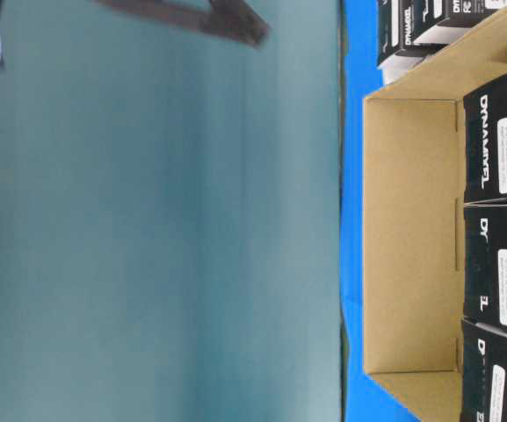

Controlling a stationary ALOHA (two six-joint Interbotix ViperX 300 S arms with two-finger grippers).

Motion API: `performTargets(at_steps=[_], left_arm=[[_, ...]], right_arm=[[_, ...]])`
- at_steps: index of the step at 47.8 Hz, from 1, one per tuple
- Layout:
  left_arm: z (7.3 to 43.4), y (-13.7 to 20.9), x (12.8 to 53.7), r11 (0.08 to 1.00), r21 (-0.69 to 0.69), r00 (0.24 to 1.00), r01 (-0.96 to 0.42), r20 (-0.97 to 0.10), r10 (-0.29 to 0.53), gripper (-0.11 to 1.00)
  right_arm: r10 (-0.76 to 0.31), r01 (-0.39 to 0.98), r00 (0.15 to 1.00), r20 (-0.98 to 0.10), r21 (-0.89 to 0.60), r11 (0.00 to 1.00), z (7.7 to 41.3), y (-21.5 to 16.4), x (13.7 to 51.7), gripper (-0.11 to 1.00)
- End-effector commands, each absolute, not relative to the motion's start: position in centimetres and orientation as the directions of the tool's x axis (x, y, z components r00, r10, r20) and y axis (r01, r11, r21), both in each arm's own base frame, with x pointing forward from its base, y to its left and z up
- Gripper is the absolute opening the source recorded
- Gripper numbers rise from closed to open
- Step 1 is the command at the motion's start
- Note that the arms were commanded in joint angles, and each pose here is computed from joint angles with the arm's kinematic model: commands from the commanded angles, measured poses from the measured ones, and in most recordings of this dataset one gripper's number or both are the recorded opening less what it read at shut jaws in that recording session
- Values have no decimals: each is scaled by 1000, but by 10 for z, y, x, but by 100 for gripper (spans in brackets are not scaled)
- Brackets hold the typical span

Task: Pick the box from inside the cardboard box.
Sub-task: 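Move the right gripper over the cardboard box toward the upper-right black box, then lower the open right gripper around the black DYNAMIXEL box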

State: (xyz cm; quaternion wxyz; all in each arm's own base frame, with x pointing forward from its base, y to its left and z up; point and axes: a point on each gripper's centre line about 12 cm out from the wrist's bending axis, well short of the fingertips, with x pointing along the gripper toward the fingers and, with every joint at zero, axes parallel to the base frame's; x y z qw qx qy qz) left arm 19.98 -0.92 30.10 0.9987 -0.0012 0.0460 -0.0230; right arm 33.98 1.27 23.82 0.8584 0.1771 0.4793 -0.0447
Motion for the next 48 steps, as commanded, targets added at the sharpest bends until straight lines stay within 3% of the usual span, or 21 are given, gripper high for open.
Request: performTargets(at_steps=[1,15,21,25,32,36,39,48], left_arm=[[314,-8,199,999,2,997,40,-67,-40,-4],[313,-6,192,1000,-1,994,29,-107,-29,-4],[314,-5,192,1000,-1,994,26,-106,-26,-4],[314,-5,192,1000,-1,994,26,-106,-26,-4],[315,-5,192,1000,-1,994,26,-103,-26,-4],[315,-5,192,1000,-1,994,26,-103,-26,-4],[316,-5,192,1000,-1,994,28,-101,-28,-4],[317,-5,193,1000,-3,995,26,-101,-26,-4]], right_arm=[[108,242,459,-882,242,940,234,17,354,9],[126,91,254,-959,154,984,216,21,391,14],[127,35,242,-962,139,990,211,21,400,21],[126,9,247,-961,132,991,210,21,405,32],[122,3,255,-959,127,992,201,19,409,75],[119,8,263,-957,126,992,195,17,412,93],[117,10,278,-954,124,992,190,17,414,100],[109,22,312,-944,122,992,179,13,422,99]])
